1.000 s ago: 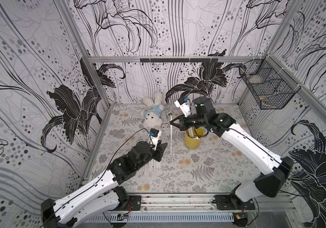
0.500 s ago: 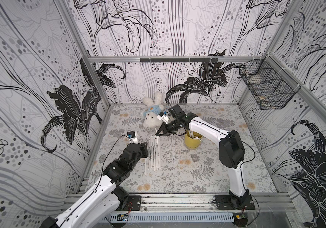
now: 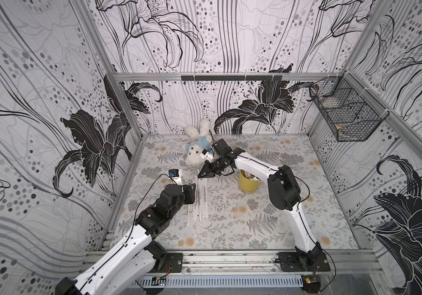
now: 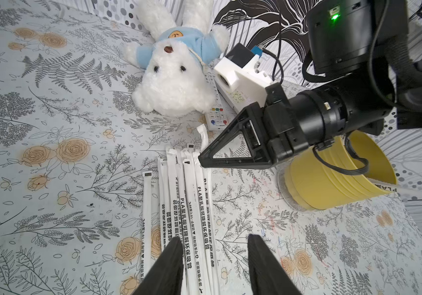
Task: Take the straws out of the storage container
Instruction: Place the straw at the center of the board.
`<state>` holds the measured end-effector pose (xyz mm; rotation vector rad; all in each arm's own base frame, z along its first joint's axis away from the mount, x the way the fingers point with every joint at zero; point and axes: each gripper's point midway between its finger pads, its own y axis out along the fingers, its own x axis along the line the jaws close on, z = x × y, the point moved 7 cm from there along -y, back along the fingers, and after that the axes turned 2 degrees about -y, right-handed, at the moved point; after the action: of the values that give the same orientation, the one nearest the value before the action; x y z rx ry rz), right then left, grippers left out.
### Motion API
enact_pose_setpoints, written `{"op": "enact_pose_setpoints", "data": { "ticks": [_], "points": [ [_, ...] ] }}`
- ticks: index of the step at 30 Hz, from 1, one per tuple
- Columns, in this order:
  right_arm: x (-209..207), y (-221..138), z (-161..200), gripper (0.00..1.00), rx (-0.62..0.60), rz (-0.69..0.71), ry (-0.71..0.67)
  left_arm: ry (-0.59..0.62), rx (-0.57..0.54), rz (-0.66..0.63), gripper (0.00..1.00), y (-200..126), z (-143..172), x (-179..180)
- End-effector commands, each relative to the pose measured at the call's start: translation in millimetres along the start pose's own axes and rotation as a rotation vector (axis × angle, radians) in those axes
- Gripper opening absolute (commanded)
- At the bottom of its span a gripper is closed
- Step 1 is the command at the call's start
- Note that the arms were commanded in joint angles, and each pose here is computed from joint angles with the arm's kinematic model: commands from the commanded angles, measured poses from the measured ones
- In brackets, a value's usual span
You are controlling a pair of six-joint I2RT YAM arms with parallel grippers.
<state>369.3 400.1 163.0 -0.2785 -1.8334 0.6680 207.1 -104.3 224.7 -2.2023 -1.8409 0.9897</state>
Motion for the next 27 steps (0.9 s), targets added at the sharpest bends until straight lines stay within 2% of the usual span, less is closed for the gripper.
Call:
{"op": "enact_pose_setpoints", "data": {
  "ticks": [1, 10, 16, 24, 27],
  "points": [
    [-7, 8, -5, 0.05, 0.006, -0.004, 0.034, -0.018, -0.043, 0.057, 0.46, -4, -10, -7],
    [-21, 18, -6, 0.10, 0.024, 0.005, 0.079, -0.018, -0.030, 0.087, 0.46, -3, -7, -10],
    [-23, 18, -4, 0.22, 0.031, 0.011, 0.082, -0.015, -0.037, 0.091, 0.46, -4, -9, -11],
    [-17, 13, -5, 0.26, 0.022, 0.020, 0.074, -0.013, -0.032, 0.089, 0.46, -4, -9, -11],
    [-17, 9, -5, 0.33, 0.014, 0.055, 0.064, -0.014, -0.030, 0.088, 0.46, -4, -8, -11]
  ]
}}
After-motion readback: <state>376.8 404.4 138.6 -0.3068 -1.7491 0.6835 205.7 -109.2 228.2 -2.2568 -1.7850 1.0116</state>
